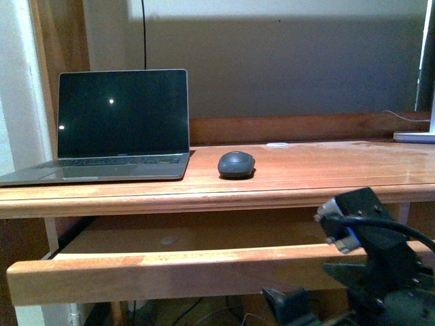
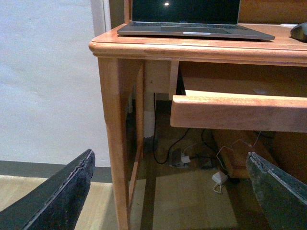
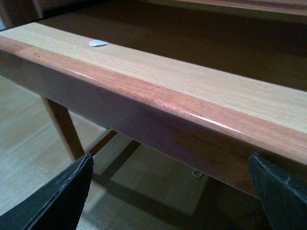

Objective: Place mouse

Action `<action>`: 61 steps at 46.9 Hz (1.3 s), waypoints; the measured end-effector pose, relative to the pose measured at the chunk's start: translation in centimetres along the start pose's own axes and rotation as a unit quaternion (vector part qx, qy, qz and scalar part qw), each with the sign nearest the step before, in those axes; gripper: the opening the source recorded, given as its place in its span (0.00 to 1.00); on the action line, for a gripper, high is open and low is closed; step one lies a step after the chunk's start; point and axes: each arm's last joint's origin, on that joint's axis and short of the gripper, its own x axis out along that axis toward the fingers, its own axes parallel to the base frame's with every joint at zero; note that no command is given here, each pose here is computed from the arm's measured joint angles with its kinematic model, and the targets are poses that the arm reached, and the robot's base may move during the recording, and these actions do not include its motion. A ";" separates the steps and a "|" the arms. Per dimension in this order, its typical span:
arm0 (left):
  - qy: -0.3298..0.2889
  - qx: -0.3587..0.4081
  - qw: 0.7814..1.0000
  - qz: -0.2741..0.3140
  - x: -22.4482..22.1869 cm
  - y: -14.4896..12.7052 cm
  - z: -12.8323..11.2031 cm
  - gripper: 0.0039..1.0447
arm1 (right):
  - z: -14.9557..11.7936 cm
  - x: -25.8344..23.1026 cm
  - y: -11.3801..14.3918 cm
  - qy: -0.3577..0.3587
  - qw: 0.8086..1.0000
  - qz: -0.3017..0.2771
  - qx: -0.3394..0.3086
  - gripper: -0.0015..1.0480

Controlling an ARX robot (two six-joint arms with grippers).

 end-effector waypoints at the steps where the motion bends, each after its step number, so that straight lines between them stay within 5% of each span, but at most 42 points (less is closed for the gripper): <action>1: 0.000 0.000 1.000 0.000 0.0 0.0 0.0 0.93 | 0.2 0.5 0.0 0.000 1.000 -0.006 0.000 0.93; 12: 0.000 0.000 1.000 0.000 0.0 0.0 0.0 0.93 | 1.6 4.9 0.0 -0.002 0.998 -0.067 -0.002 0.93; 24: 0.000 0.000 1.000 0.000 0.0 0.0 0.0 0.93 | 2.1 4.2 -0.5 0.001 0.995 -0.095 0.021 0.93; 36: 0.000 0.000 1.000 0.000 0.0 0.0 0.0 0.93 | 3.1 -4.5 -3.3 0.006 0.984 -0.143 0.109 0.93; 45: 0.000 0.000 1.000 0.000 0.0 0.0 0.0 0.93 | 0.4 -14.2 -5.5 0.013 0.965 -0.188 0.184 0.93; 56: 0.000 0.000 1.000 0.000 0.0 0.0 0.0 0.93 | -3.8 -21.8 -3.3 0.034 0.954 -0.206 0.215 0.93; 61: 0.000 0.000 1.000 0.000 0.0 0.0 0.0 0.93 | -3.1 -23.0 -2.0 -0.016 0.966 -0.168 0.194 0.93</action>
